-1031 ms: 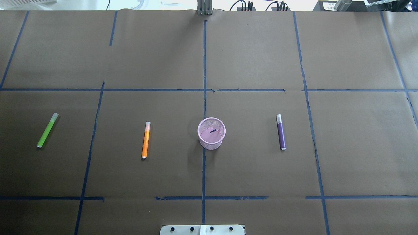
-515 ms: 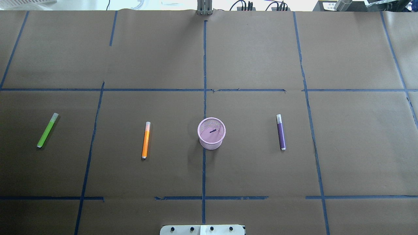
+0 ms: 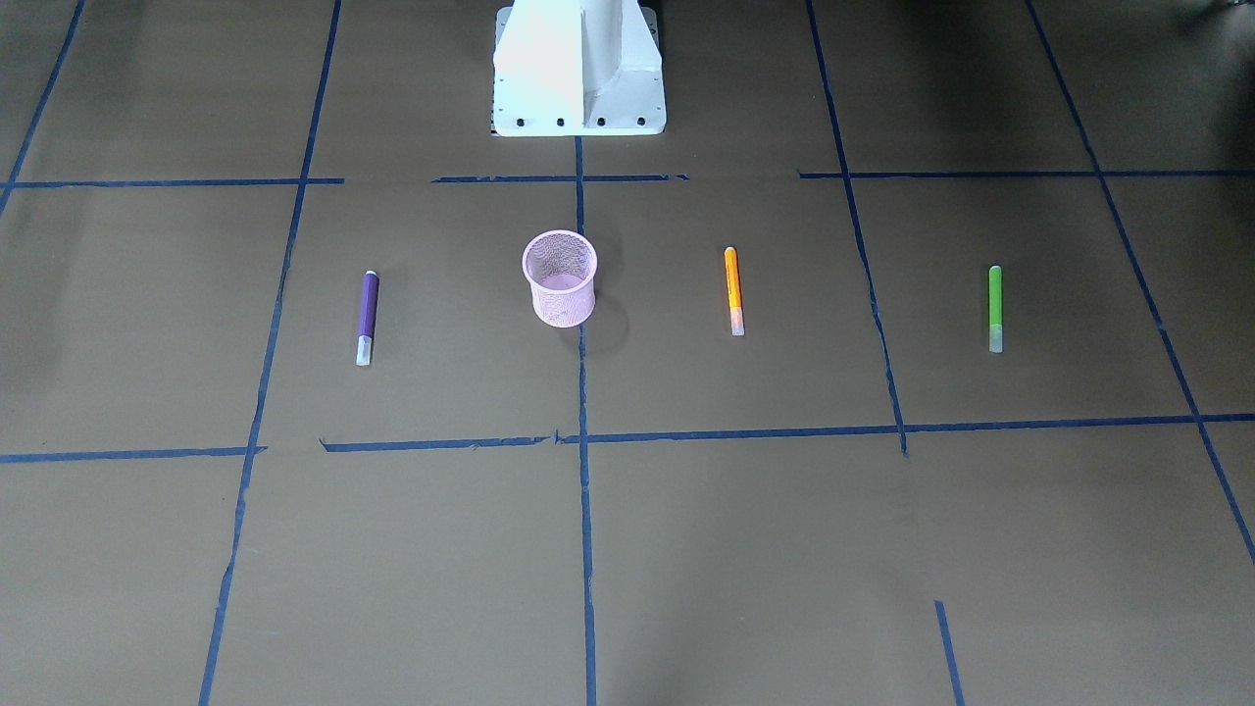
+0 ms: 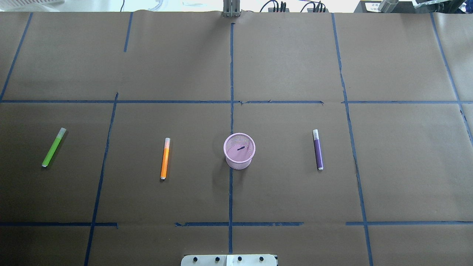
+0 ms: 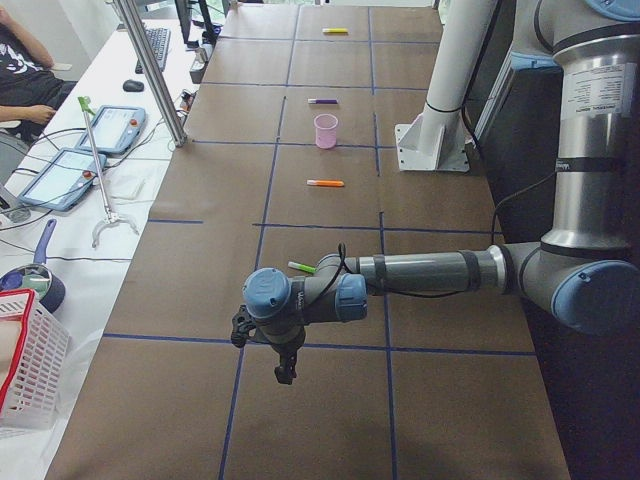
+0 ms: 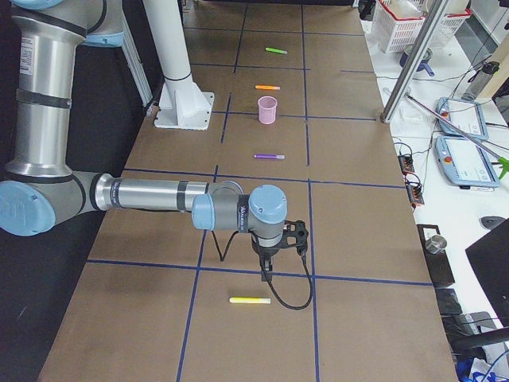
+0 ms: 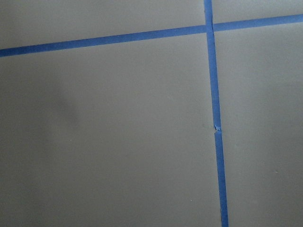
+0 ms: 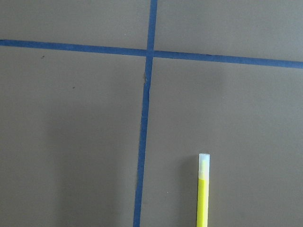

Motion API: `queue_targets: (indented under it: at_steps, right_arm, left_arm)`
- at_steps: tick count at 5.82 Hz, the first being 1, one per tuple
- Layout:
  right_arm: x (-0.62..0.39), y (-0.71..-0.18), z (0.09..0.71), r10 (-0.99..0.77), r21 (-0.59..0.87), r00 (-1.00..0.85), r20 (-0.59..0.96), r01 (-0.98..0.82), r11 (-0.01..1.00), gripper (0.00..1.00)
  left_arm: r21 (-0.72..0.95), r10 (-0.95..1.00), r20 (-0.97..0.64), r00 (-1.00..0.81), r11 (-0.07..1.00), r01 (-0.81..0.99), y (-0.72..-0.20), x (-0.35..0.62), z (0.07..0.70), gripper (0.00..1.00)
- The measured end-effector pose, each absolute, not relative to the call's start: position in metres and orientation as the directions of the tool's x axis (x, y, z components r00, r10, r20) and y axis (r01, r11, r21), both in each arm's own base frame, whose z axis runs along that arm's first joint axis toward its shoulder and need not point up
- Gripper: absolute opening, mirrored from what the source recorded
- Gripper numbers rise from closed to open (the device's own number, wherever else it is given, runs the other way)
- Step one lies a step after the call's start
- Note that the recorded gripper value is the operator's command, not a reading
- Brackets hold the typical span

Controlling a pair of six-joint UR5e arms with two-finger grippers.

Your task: Collect pens into pen holder

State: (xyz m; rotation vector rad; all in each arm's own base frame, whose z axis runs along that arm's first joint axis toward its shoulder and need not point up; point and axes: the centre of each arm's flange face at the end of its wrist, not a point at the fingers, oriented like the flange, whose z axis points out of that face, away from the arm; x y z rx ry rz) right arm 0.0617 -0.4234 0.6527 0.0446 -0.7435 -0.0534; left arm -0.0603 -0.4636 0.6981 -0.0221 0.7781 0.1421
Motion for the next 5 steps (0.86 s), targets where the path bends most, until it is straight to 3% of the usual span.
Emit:
queue_targets:
  at_steps: [3,5]
  right_arm:
    - [0.062,-0.414,0.658,-0.056,0.047,0.735,0.676,0.034,0.998,1.00]
    - [0.060,-0.404,0.667,-0.053,0.035,0.734,0.677,0.040,0.999,1.00]
  left_arm:
    - [0.047,0.108,-0.697,0.708,0.993,-0.106,-0.477,-0.046,0.661,1.00]
    - [0.019,0.090,-0.703,0.706,0.994,-0.108,-0.487,0.032,0.603,1.00]
